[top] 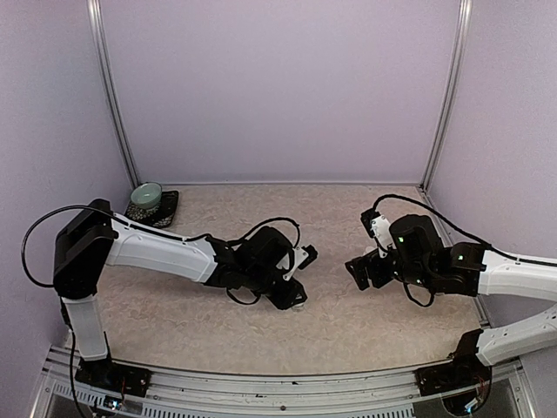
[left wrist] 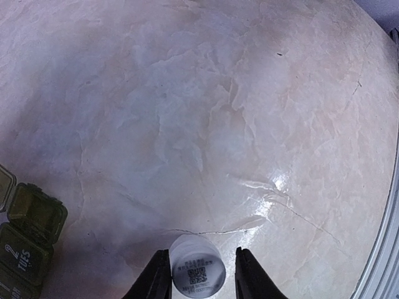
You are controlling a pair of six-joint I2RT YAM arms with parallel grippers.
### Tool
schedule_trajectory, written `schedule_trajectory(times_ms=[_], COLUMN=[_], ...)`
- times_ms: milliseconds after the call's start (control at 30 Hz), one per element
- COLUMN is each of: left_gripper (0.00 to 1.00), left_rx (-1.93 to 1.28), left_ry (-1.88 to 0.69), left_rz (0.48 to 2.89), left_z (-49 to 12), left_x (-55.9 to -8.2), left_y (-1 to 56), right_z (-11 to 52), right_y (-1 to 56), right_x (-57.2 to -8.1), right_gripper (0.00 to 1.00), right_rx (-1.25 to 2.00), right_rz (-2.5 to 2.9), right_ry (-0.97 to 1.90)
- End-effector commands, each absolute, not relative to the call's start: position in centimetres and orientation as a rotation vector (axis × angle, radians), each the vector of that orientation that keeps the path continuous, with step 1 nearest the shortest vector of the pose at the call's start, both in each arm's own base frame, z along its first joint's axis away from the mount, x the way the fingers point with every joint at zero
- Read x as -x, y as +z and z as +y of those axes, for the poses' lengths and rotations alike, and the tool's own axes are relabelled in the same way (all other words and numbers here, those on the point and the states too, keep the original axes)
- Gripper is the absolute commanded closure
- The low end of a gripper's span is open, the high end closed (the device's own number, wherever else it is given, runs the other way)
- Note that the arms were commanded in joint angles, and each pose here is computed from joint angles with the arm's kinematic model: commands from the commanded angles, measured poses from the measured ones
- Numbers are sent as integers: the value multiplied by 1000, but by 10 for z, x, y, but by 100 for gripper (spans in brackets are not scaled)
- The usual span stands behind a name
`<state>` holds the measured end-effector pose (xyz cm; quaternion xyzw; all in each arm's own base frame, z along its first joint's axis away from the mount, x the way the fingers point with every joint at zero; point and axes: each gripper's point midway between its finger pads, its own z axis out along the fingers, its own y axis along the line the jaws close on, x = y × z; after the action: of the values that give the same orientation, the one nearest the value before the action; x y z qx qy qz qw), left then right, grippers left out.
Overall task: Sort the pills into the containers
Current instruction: Pick up the pill bottle from the center of the board.
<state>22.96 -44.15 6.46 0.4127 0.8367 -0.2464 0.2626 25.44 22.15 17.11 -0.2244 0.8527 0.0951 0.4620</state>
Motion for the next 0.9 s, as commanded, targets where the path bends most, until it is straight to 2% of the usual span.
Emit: schedule_trajectory(times_ms=[0,167,333,467,600,867], left_gripper=[63,63,68,76,89,92], left_rx=[-1114,-1115,-1120,-1128,-1120,-1076], left_ry=[-669,-660,-657,-665,-669,-711], left_rz=[2274,2287,2296,2297,2285,2169], left_z=[-444,-443,-443,-443,-444,-443], left_x=[-232,-232,-231,-230,-231,-236], left_y=[62,59,57,57,64,118], right_z=[222,223,223,223,226,277], right_y=[176,176,174,173,174,193], right_x=[-258,-258,-259,-258,-257,-229], right_gripper=[1,1,2,2,3,4], right_rx=[551,555,556,563,580,832], right_rz=[2085,2081,2085,2087,2078,1947], right_ry=[232,233,228,229,241,560])
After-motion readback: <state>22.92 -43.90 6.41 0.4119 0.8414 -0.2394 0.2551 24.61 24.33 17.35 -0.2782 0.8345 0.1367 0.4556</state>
